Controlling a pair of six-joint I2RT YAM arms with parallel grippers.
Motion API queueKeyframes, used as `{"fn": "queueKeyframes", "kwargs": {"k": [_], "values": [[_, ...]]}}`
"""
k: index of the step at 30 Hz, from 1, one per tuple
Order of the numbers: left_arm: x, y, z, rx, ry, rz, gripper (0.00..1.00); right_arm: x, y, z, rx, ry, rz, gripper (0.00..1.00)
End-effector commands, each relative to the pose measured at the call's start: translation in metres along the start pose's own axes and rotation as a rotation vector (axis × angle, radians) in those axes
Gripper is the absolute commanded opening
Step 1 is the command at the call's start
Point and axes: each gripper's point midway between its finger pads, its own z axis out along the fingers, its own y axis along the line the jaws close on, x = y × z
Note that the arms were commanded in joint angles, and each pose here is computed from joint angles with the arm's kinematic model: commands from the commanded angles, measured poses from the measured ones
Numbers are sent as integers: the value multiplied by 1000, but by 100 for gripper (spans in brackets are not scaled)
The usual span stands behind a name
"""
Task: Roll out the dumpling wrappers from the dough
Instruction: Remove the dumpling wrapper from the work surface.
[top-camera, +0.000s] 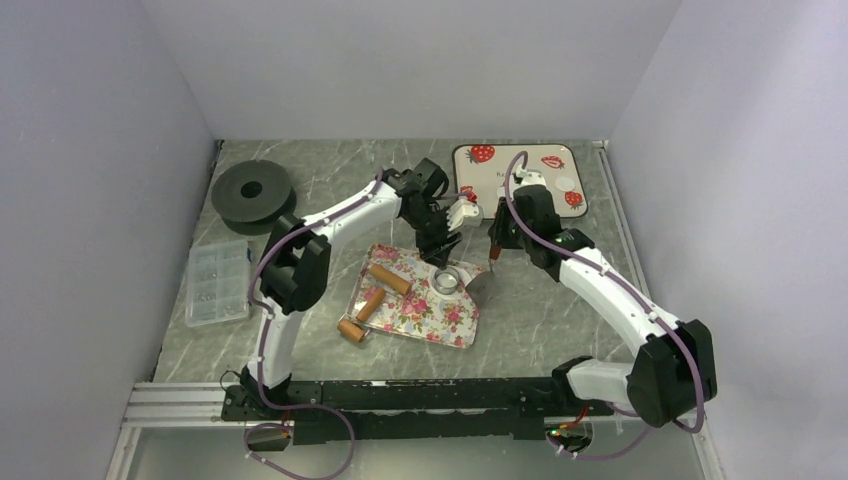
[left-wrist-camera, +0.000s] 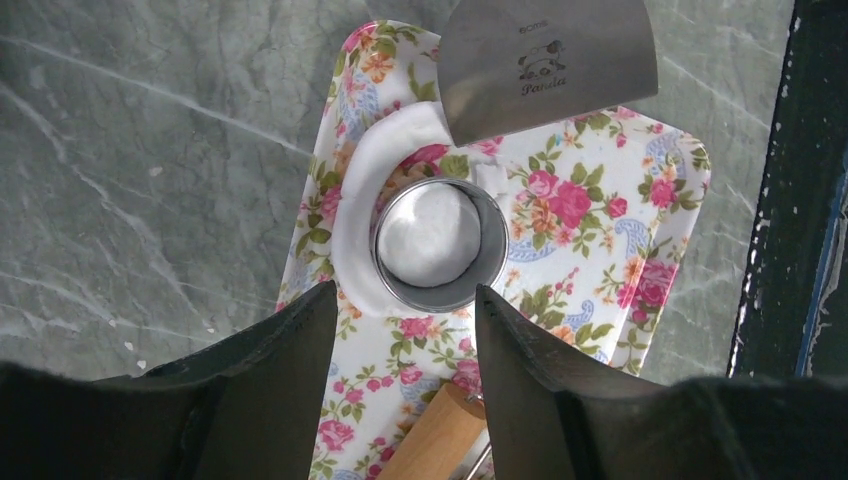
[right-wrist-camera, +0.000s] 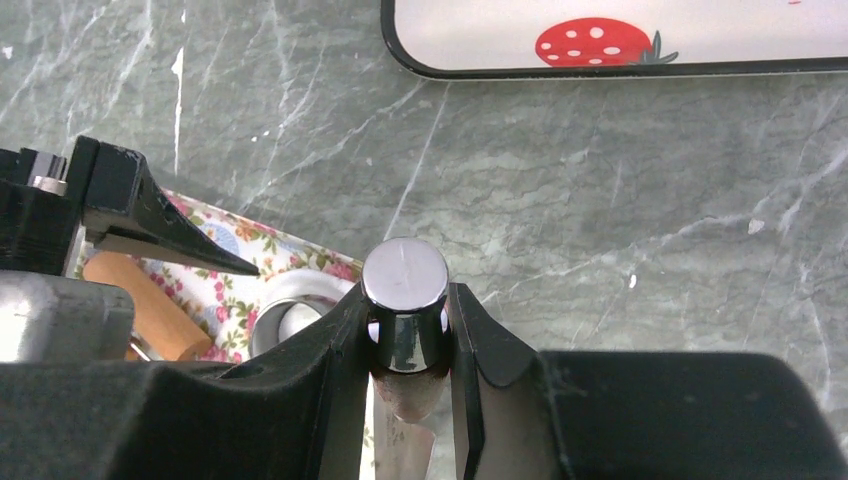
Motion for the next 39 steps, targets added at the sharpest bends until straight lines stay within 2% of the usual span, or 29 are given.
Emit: {"fn": "queueKeyframes", "kwargs": {"k": [1, 5, 13, 17, 22, 24, 26, 27, 39], "values": [[7, 9, 20, -17, 3, -54, 56, -25, 2, 9, 14, -97, 21, 0], [15, 12, 32, -23, 22, -58, 48, -29, -2, 13, 36, -130, 41, 0], [24, 16, 43, -28, 44, -34, 40, -36, 0, 17, 17, -196, 70, 0], [20, 8, 46, -10, 34, -15, 38, -37, 2, 22, 6, -210, 75, 0], [19, -3, 50, -38, 79, 68, 35, -36, 7, 31, -16, -207, 81, 0], [21, -5, 52, -43, 88, 84, 31, -41, 9, 34, -24, -231, 85, 0], [24, -5, 52, -46, 98, 84, 18, -44, 10, 37, -29, -245, 85, 0], [24, -5, 52, -48, 102, 83, 16, -45, 11, 38, -32, -250, 86, 0], [24, -16, 58, -14, 89, 92, 13, -69, 42, 53, -175, -331, 192, 0]]}}
